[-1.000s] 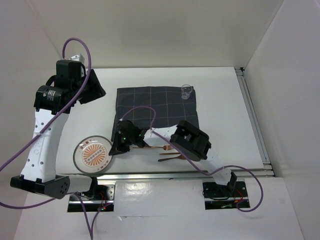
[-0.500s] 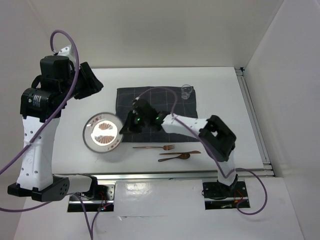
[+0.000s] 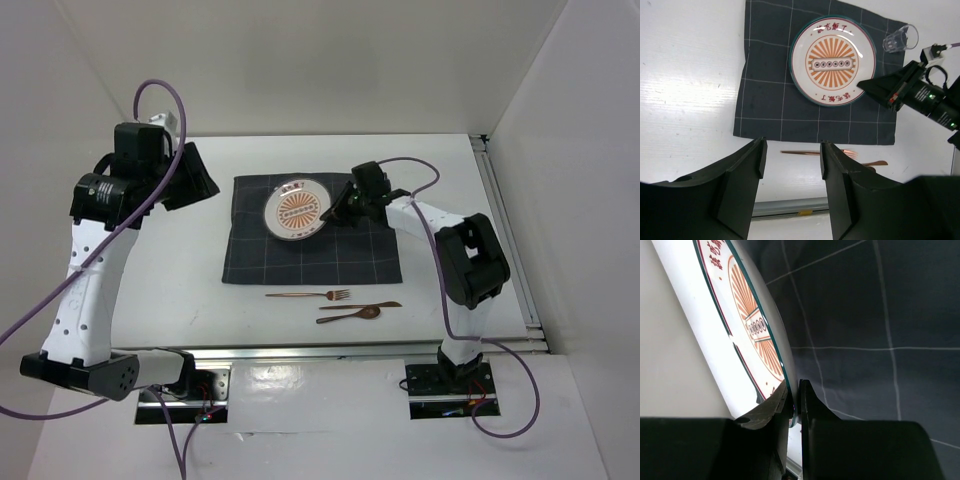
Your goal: Set the dinner table for one person
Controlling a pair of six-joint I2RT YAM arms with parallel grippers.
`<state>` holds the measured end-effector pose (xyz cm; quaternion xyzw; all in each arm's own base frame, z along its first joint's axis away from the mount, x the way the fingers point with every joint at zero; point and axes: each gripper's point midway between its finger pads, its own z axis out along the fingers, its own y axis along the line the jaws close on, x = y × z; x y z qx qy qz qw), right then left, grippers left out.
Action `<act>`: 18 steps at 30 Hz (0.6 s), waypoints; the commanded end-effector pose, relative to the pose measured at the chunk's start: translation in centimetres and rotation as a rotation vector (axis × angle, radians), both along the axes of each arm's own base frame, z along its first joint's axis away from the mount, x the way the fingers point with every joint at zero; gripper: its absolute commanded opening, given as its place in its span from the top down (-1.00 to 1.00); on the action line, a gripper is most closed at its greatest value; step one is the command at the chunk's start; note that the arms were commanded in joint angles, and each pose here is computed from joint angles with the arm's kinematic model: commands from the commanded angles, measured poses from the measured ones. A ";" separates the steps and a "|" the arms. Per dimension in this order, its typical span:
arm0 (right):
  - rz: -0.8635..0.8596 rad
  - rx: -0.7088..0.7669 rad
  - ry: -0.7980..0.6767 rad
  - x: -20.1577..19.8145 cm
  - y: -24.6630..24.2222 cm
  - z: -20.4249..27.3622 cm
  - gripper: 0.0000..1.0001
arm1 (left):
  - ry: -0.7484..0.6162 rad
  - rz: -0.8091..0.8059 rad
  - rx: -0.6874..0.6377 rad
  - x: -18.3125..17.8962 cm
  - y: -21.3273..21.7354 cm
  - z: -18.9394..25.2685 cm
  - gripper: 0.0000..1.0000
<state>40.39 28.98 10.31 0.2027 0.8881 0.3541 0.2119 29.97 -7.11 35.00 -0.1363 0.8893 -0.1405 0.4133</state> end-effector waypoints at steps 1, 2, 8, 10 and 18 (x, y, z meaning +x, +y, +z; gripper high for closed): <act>0.030 0.062 -0.032 0.7 0.0 1.7 1.00 | -0.041 -0.032 0.000 0.5 -0.3 0.4 -0.27; 0.024 0.051 -0.027 0.9 -0.6 1.5 1.00 | -0.027 -0.032 0.002 0.5 -0.3 -0.1 -0.27; -0.017 0.034 0.029 0.7 -3.5 -1.1 1.00 | -0.008 -0.046 0.006 0.7 -0.5 -0.8 -0.24; 0.000 0.046 0.030 0.6 -3.6 -1.0 1.00 | -0.008 -0.046 0.006 0.8 -0.5 -1.0 -0.24; 0.014 -0.017 0.090 -0.5 -3.9 -4.1 0.05 | 0.089 -0.131 0.012 1.1 -1.6 -4.3 -0.27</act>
